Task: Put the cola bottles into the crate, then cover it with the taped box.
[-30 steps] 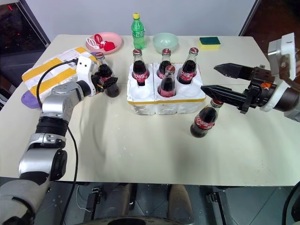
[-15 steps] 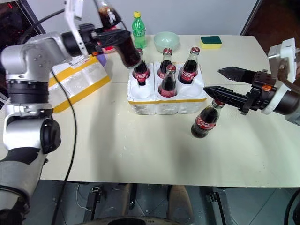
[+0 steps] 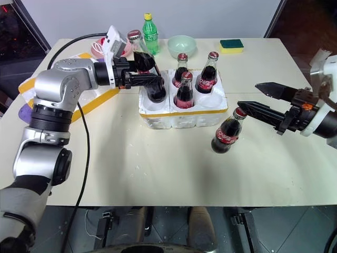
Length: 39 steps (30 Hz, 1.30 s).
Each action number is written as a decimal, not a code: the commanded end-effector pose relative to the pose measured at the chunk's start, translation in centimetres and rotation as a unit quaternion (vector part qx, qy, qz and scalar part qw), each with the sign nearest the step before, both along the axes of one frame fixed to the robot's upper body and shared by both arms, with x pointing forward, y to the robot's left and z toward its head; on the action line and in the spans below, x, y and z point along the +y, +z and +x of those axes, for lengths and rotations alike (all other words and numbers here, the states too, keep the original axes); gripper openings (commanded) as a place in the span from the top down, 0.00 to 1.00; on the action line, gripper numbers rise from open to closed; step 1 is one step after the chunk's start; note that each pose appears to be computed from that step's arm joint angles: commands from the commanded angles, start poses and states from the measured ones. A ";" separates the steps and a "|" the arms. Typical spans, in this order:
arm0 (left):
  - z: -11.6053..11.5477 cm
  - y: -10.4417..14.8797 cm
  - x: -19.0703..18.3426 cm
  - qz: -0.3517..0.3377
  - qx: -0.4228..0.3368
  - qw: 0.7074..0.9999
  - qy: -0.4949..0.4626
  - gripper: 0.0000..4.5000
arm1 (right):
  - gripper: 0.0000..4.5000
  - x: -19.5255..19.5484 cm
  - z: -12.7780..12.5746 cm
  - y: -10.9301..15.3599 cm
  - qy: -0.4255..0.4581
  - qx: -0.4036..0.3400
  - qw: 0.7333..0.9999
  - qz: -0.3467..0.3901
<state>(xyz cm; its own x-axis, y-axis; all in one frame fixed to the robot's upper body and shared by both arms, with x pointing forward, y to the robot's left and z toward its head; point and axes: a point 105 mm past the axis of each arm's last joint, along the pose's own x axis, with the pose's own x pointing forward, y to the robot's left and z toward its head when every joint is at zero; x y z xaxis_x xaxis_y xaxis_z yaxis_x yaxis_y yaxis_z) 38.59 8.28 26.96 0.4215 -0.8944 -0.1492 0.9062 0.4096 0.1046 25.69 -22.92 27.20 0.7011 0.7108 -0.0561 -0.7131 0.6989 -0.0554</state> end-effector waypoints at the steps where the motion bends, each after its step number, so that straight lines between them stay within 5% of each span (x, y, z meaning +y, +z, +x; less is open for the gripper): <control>1: -1.7 2.1 0.1 0.002 -0.042 0.999 -0.029 0.39 | 0.00 0.0 -0.5 1.2 -0.001 -0.035 0.999 0.003; 15: 0.4 -5.0 -1.8 0.091 -0.053 0.994 -0.006 0.39 | 0.00 0.1 0.1 1.1 0.002 -0.038 0.999 0.002; 19: 0.8 -5.7 -1.7 0.075 -0.051 0.996 0.011 0.01 | 0.00 -0.1 0.3 0.5 -0.013 -0.037 0.999 -0.010; 21: 0.8 -5.3 -1.3 0.068 -0.056 0.996 0.015 0.01 | 0.00 -0.4 0.3 0.2 -0.026 -0.037 0.999 -0.015; 27: -3.5 2.9 2.9 -0.081 -0.047 0.994 -0.049 0.01 | 0.00 -4.3 -2.4 -0.7 -0.129 -0.051 0.990 -0.037; 30: -8.0 4.7 4.5 -0.094 -0.025 0.986 -0.138 0.01 | 0.00 -5.9 -4.4 -1.9 -0.172 -0.026 0.985 -0.024; 34: -13.1 1.8 4.7 -0.017 0.041 0.970 -0.238 0.01 | 0.00 -4.3 -7.0 -5.0 -0.160 0.010 0.986 -0.033; 39: -12.2 -2.7 2.5 0.039 0.041 0.975 -0.215 0.01 | 0.00 -1.3 -6.6 -7.5 -0.158 0.029 0.987 -0.001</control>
